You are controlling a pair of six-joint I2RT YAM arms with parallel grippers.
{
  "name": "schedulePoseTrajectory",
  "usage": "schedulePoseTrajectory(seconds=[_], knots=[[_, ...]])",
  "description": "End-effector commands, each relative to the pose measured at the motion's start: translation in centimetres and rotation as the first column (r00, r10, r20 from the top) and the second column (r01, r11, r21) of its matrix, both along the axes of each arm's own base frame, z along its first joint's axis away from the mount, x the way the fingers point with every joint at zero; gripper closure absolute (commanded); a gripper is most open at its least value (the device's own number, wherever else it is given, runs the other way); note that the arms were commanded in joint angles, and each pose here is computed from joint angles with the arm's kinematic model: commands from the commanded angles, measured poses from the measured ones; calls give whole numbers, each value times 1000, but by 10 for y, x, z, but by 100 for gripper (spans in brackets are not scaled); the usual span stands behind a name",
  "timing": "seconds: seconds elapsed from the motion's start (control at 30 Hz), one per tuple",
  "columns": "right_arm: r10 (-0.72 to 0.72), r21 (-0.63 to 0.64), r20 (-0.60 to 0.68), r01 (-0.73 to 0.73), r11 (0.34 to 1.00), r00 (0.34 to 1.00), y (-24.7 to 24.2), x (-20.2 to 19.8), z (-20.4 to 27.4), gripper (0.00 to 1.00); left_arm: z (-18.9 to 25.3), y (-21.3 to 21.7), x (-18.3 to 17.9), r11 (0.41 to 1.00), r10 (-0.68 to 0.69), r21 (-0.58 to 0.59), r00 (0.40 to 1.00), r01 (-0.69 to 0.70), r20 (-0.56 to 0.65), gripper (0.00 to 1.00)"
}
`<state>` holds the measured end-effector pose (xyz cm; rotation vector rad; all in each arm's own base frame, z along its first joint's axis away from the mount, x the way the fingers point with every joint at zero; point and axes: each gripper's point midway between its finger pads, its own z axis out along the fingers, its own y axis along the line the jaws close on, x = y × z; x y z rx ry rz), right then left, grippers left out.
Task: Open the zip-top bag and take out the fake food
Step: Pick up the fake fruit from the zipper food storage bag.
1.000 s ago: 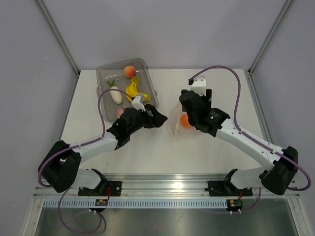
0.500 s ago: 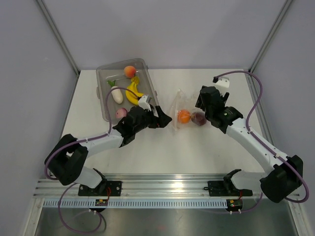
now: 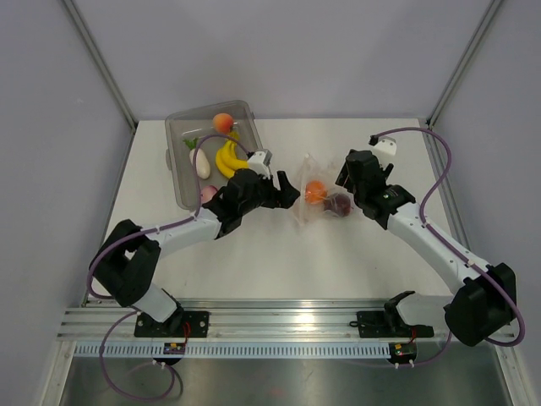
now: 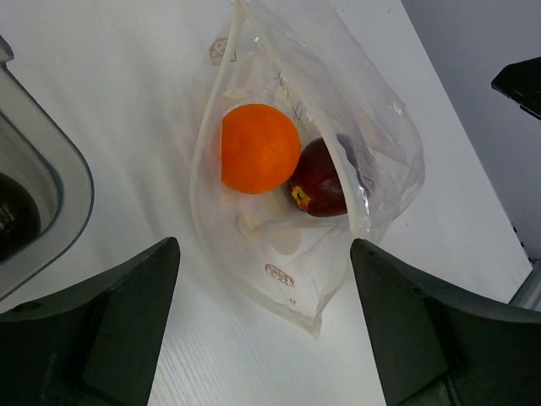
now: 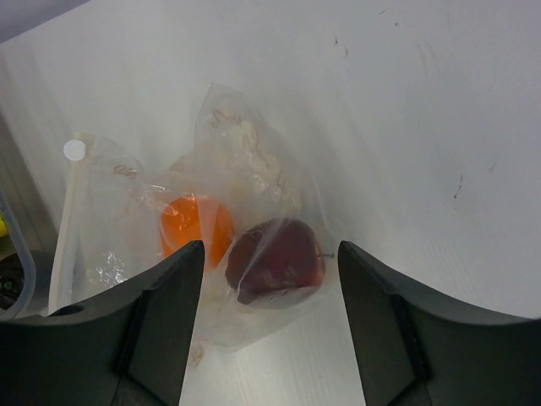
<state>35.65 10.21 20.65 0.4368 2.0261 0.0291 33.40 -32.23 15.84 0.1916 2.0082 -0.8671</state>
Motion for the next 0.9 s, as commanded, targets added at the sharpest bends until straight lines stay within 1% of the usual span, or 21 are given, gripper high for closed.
schedulePoseTrajectory(seconds=[0.0, 0.13, 0.17, 0.27, 0.37, 0.53, 0.67, 0.77, 0.87], knots=[[-18, 51, 58, 15, 999, 998, -1, 4, 14, 29, -1, -3, 12, 999, 12, 38, 1000, -12, 20, 16], [-27, 60, 58, 24, 998, 998, -4, 5, 13, 28, -4, -3, 16, 998, 18, 60, 1000, -19, 11, 18], [-32, 65, 54, 28, 998, 998, -5, 5, 12, 29, -8, -2, 16, 998, 31, 60, 999, -30, -12, 18], [-25, 71, 53, 21, 997, 998, -4, 5, 12, 28, -10, 4, 18, 998, 54, 31, 998, -53, -28, 20], [-32, 73, 49, 28, 997, 998, -6, 5, 9, 29, -6, 4, 18, 999, 39, 23, 999, -38, -12, 22], [-27, 88, 48, 22, 996, 998, -6, 7, 7, 28, -4, -2, 16, 999, -10, 32, 1000, 10, 11, 22], [-18, 99, 39, 14, 995, 999, -5, 10, 2, 28, -5, -2, 19, 996, -47, 84, 997, 42, 58, 22], [-13, 114, 24, 11, 993, 1000, -6, 14, -3, 28, -4, -4, 21, 994, -58, 98, 996, 51, 70, 22], [-6, 134, 13, 5, 991, 1000, -6, 17, -8, 28, -9, -6, 23, 992, -65, 110, 996, 58, 59, 24]])
